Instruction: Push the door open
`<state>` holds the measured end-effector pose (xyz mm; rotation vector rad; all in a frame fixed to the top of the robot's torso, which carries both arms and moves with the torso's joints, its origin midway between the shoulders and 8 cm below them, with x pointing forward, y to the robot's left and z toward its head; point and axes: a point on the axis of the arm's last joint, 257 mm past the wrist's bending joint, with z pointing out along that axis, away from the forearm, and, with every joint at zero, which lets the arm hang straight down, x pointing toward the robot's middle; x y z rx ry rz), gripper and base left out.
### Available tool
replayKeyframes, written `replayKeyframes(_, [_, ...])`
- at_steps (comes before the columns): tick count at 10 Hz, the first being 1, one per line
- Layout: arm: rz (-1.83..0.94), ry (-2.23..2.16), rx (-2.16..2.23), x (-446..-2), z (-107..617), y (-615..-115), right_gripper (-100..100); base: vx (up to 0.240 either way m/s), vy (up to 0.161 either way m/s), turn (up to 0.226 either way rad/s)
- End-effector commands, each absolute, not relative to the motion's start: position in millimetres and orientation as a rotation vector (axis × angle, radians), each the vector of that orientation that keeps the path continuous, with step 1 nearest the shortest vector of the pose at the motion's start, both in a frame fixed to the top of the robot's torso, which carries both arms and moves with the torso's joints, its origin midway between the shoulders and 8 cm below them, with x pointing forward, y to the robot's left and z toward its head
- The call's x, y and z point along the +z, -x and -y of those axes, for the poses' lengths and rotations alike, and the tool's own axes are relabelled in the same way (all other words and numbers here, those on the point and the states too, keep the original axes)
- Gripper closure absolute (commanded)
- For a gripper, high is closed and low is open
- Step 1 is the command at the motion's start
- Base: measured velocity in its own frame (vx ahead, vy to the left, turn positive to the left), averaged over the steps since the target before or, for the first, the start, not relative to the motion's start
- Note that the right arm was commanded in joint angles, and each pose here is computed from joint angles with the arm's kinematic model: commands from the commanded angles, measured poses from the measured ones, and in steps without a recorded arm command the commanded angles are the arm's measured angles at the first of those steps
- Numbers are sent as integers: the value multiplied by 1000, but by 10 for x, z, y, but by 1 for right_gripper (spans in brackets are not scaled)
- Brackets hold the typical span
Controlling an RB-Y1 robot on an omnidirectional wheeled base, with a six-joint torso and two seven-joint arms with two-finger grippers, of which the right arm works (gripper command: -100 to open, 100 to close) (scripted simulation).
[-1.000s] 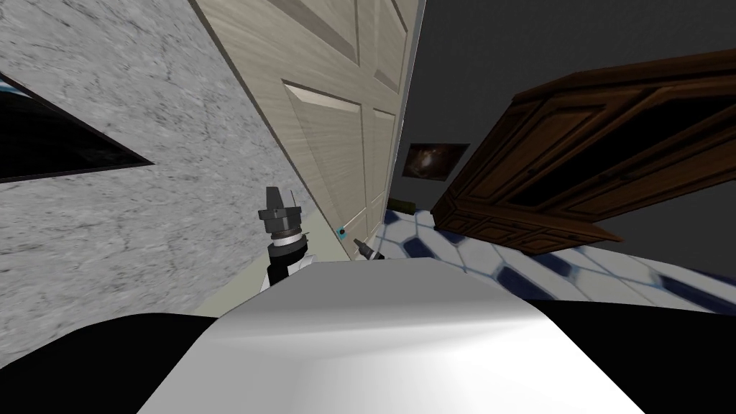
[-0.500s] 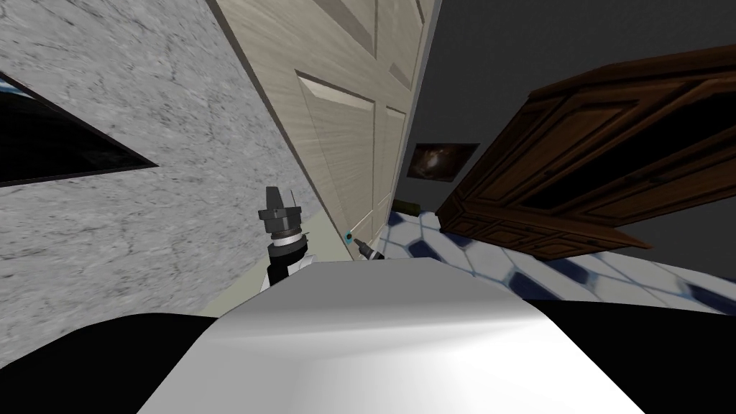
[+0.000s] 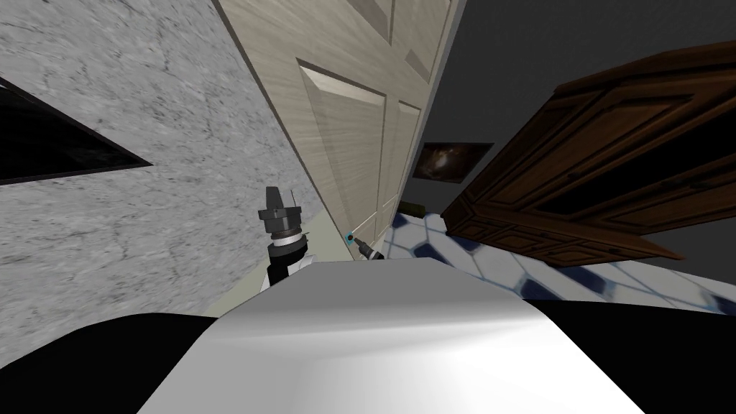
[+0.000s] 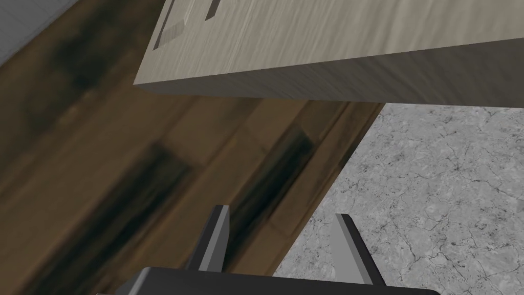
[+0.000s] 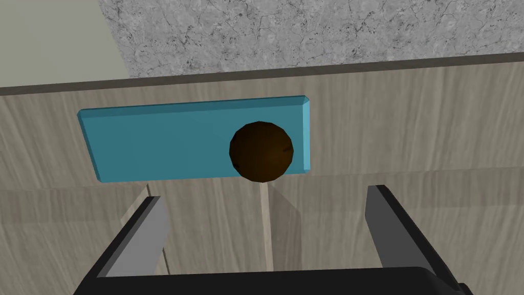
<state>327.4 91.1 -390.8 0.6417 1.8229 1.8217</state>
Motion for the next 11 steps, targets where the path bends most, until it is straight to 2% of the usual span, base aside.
replayKeyframes(1, [-1824,-642,1822,-3911,-909,-3273,100,-8,-10,4])
replayKeyframes(6, [-1824,-642,1822,-3911,-909,-3273,100,-12,-16,1])
replayKeyframes(7, [-1799,-676,1796,-3914,-826,-3374,-100,-116,21,-146])
replayKeyframes(9, [-1773,-712,1772,-3915,-744,-3474,-100,-185,43,-146])
replayKeyframes(11, [-1780,-704,1771,-3935,-745,-3470,-100,4,71,9])
